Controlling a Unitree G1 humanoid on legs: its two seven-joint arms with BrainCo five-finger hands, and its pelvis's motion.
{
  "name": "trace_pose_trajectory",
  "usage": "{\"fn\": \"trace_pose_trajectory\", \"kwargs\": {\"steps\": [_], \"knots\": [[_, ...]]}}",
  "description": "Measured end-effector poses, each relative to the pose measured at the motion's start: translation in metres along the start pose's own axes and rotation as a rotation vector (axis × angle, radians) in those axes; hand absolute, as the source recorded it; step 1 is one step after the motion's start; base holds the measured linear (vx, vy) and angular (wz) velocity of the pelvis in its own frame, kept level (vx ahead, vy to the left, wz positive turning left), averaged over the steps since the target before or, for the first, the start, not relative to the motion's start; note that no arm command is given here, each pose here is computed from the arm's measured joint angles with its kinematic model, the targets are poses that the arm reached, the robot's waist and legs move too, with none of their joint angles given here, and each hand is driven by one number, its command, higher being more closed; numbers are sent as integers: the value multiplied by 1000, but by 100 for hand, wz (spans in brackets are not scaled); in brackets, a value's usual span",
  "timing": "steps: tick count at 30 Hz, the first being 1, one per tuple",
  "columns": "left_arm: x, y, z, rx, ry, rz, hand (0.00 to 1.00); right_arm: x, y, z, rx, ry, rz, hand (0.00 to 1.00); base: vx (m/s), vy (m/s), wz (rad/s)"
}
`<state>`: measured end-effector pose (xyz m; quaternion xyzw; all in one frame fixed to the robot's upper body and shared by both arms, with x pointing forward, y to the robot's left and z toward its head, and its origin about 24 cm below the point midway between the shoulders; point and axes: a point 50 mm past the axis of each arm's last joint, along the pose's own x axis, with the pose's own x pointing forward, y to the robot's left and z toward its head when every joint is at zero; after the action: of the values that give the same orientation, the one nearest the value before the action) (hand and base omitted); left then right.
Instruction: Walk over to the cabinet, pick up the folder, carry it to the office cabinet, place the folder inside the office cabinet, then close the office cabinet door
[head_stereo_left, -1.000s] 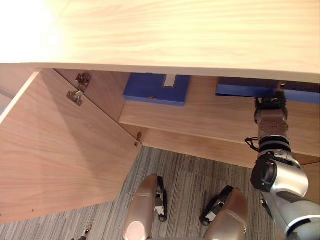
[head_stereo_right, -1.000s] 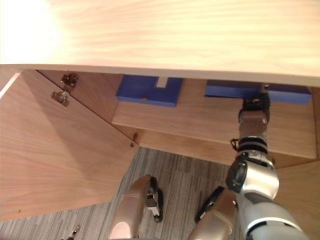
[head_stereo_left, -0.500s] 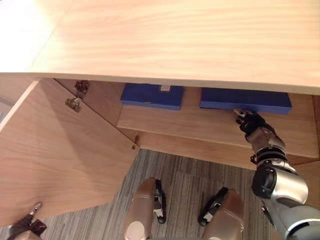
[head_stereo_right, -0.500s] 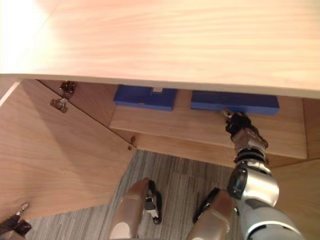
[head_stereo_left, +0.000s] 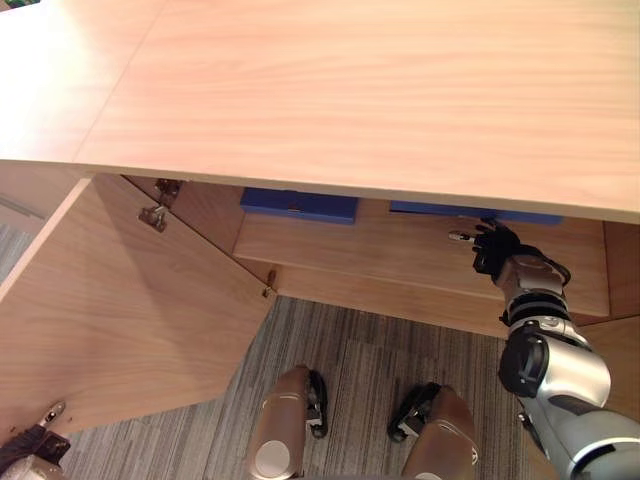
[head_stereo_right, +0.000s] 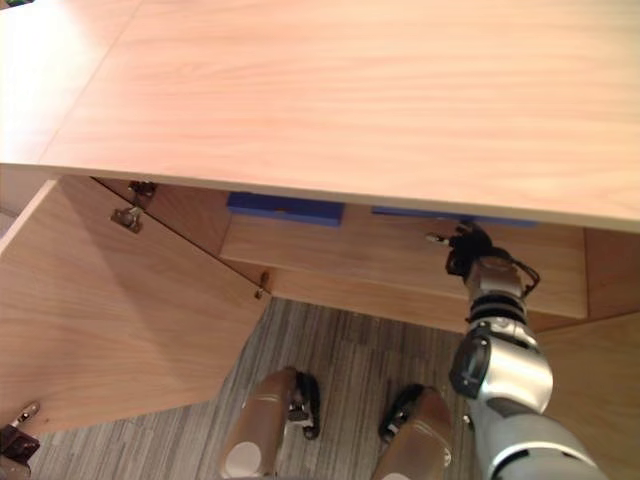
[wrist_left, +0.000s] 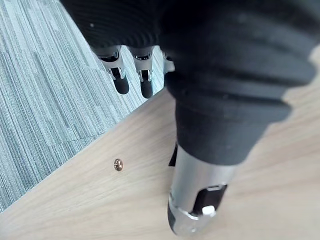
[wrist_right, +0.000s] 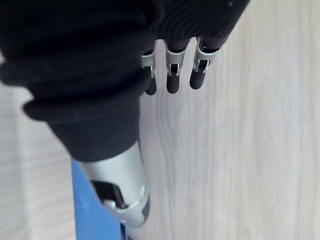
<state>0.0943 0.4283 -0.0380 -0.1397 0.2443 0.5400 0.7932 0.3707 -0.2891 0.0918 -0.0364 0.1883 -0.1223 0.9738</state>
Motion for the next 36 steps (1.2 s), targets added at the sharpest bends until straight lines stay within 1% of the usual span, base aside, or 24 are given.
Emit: {"fn": "trace_pose_trajectory", "kwargs": {"steps": [4, 6, 9, 10, 14, 15, 18, 22, 23, 30, 32, 34, 36], "knots": [[-1, 0, -2, 99, 9, -18, 0, 1, 17, -3, -124, 14, 89, 0, -22, -17, -9], [0, -1, -5, 185, 30, -37, 0, 1, 30, -14, -231, 42, 165, 0, -36, -36, -2], [1, 0, -8, 271, 50, -49, 0, -1, 43, -33, -314, 77, 241, 0, -12, -65, -2], [1, -1, -9, 284, 53, -53, 0, -2, 44, -36, -328, 83, 248, 0, 3, -88, 0], [1, -7, -29, 413, 132, -94, 0, -5, 45, -66, -369, 172, 284, 0, 9, -70, -1], [-1, -10, -39, 456, 165, -109, 0, -8, 43, -83, -388, 217, 293, 0, 27, -72, -1], [-1, -8, -41, 479, 156, -94, 0, -16, 35, -117, -386, 316, 294, 0, 35, -59, 2], [-8, -3, -62, 512, 189, -84, 0, -30, 33, -157, -387, 432, 312, 0, -4, -3, -9], [-10, -2, -68, 532, 209, -88, 0, -35, 32, -168, -415, 468, 322, 0, -34, 10, -5], [-24, 3, -105, 587, 311, -116, 0, -49, 33, -197, -467, 543, 342, 0, -74, 23, -6], [-33, 7, -123, 595, 358, -139, 0, -54, 45, -206, -462, 553, 359, 0, -86, 41, -40], [-49, -5, -150, 588, 416, -203, 0, -58, 62, -215, -449, 548, 361, 0, -46, 107, -75], [-78, -30, -190, 582, 498, -302, 0, -73, 84, -236, -413, 559, 349, 0, -6, 173, -100]]}}
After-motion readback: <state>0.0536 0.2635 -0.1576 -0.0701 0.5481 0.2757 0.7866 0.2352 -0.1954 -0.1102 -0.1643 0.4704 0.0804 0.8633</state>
